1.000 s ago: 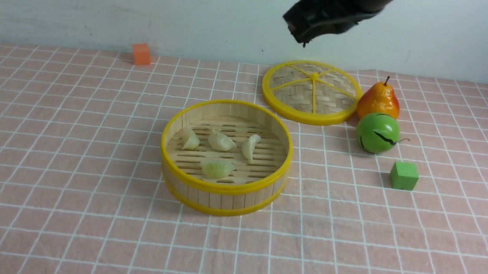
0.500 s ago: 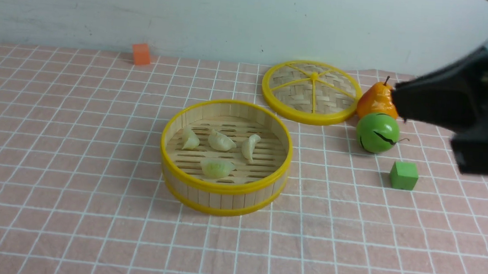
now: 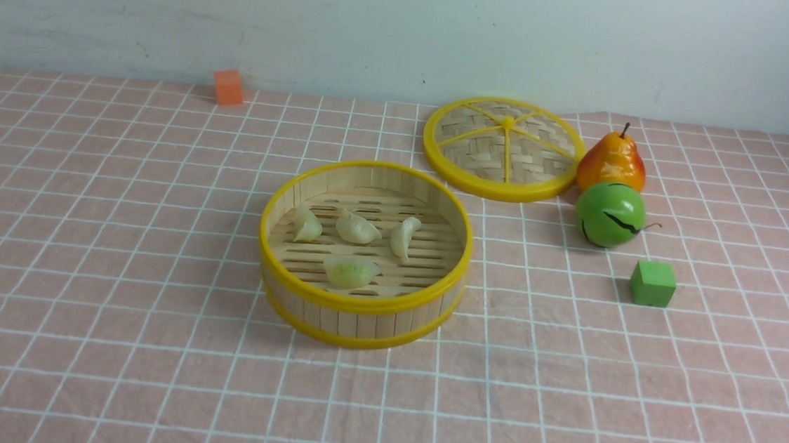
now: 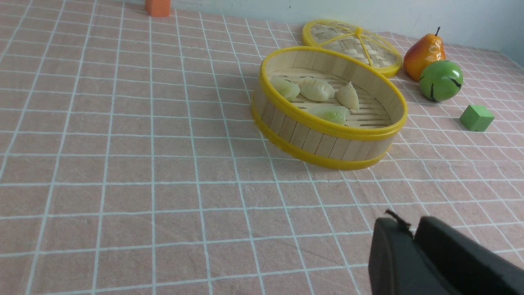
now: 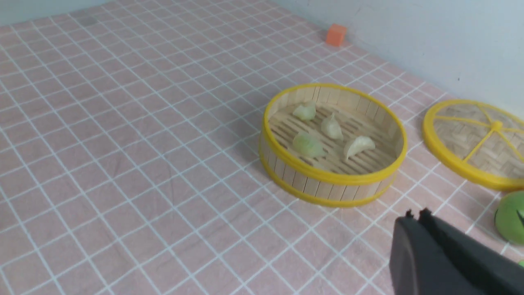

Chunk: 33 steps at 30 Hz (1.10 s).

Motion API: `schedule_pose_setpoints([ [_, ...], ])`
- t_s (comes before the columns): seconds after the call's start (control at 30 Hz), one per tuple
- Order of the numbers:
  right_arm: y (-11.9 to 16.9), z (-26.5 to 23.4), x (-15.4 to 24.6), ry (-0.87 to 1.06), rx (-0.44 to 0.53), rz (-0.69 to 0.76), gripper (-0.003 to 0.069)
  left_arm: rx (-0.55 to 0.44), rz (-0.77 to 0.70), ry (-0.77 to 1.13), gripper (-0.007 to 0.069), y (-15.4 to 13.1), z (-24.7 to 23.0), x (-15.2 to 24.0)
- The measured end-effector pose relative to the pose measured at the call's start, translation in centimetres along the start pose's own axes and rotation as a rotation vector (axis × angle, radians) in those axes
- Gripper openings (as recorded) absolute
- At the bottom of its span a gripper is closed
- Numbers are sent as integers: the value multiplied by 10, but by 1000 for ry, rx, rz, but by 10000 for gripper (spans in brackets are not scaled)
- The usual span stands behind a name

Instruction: Put the dumplings into the steamer on the table with the pink tablecloth.

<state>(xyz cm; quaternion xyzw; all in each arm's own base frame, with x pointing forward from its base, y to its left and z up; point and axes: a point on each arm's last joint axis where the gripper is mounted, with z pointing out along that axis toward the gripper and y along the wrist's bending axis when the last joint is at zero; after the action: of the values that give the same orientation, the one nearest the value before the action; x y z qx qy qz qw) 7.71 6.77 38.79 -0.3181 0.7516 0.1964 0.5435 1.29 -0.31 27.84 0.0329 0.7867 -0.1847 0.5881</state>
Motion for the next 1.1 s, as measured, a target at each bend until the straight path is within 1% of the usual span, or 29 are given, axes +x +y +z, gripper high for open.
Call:
schedule_pose_setpoints([
  [0.17,2,1,14,69,-15,0,-1,0,0,0,71,0,0,0],
  [0.27,0,1,17,94,3,-28,-1,0,0,0,71,0,0,0],
  [0.4,2,0,19,102,-9,-17,0,0,0,0,74,0,0,0],
  [0.5,1,3,24,100,0,0,-11,0,0,0,76,0,0,0],
  [0.6,-4,10,46,45,77,72,-21,0,0,0,81,0,0,0],
  [0.63,-4,11,49,51,81,67,-21,0,0,0,81,0,0,0],
  [0.67,-7,13,63,10,129,99,-21,0,0,0,83,0,0,0],
  [0.7,-8,13,66,-16,144,119,-21,0,0,0,83,0,0,0],
  [0.73,-12,13,87,-70,207,166,-21,0,0,0,85,0,0,0],
  [0.8,-14,12,106,-139,264,229,-21,0,0,0,87,0,0,0],
  [0.83,-16,11,120,-178,314,256,-21,0,0,0,89,0,0,0],
  [0.87,-16,12,126,-175,323,265,-21,0,0,0,89,0,0,0],
  [0.9,-19,9,143,-236,407,289,-21,0,0,0,90,0,0,0],
  [0.93,-19,10,149,-232,417,293,-21,0,0,0,91,0,0,0],
  [1.07,-24,8,189,-311,630,327,-21,0,0,0,92,0,0,0],
  [1.1,-24,8,195,-319,668,333,-21,0,0,0,92,0,0,0],
])
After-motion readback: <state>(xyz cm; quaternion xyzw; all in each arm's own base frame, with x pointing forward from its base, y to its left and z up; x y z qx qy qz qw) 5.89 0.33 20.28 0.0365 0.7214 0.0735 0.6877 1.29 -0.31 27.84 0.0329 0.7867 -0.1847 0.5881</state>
